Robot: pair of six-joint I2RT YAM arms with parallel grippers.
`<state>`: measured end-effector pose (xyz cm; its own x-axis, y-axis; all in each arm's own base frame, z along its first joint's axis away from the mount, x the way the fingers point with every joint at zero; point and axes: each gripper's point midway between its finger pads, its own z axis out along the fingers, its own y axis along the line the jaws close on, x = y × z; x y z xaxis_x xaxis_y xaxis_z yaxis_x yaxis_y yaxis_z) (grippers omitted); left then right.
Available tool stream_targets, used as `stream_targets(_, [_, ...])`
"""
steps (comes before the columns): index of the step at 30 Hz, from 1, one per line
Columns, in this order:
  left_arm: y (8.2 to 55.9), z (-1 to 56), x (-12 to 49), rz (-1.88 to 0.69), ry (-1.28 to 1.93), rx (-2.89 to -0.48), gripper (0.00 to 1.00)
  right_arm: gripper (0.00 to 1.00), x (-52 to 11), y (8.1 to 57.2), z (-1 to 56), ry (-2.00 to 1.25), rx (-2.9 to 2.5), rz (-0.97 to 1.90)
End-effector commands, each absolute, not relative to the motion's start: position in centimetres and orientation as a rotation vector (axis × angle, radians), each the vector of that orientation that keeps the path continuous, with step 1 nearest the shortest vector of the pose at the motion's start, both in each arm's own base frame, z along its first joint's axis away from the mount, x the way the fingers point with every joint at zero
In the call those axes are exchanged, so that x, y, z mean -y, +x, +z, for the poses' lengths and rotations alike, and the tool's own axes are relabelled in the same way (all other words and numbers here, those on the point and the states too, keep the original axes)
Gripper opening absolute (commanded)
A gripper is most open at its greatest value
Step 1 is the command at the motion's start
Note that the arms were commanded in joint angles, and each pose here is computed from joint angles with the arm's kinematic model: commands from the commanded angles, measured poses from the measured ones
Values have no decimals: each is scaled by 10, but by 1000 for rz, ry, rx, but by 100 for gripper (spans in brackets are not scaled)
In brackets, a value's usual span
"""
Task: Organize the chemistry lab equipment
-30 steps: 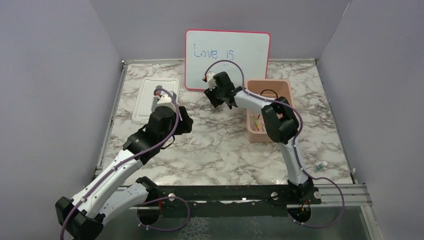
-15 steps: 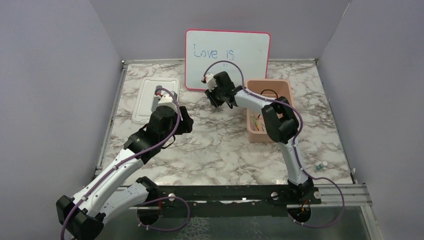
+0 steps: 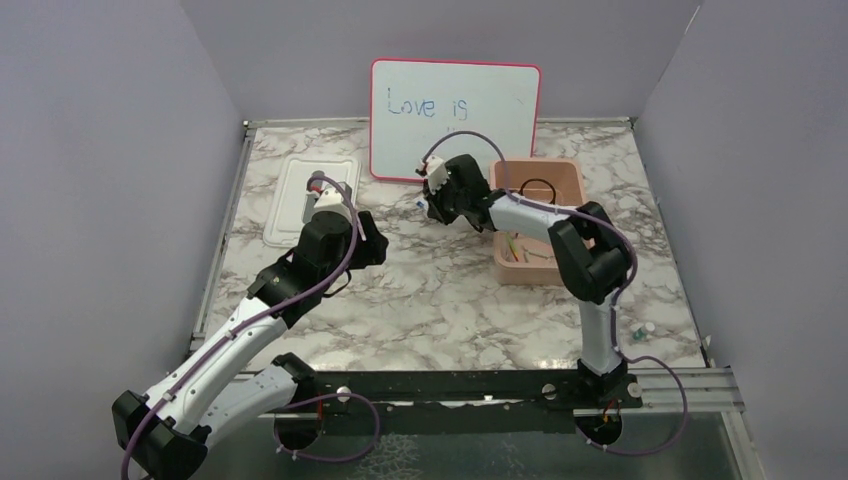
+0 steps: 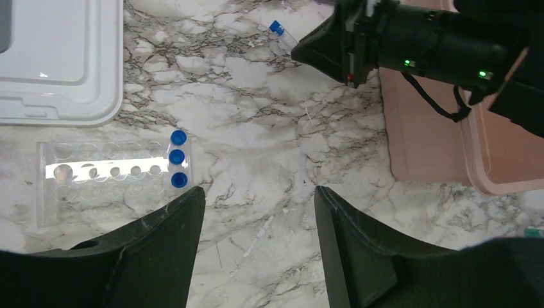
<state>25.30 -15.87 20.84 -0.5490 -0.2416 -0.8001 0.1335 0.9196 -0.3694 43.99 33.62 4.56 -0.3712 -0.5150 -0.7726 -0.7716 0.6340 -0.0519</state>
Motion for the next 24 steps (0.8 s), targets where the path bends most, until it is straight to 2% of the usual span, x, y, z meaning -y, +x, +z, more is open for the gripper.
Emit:
stream_targets(1, [253, 228, 166, -585, -153, -2056, 67, 3, -356, 426, 162, -886, -1738, 621])
stream_targets(11, [248, 290, 210, -943, -175, -1957, 73, 4, -350, 328, 236, -876, -1503, 981])
stream_targets(19, [255, 308, 246, -1147, -152, -1939, 74, 4, -341, 275, 256, -990, -1372, 1097])
stream_targets(21, [259, 303, 252, -1145, -155, -1978, 72, 4, -339, 268, 259, -1010, -1351, 1105])
stream_targets(24, [264, 296, 256, -1131, -173, -2021, 64, 4, -337, 260, 260, -1043, -1339, 1112])
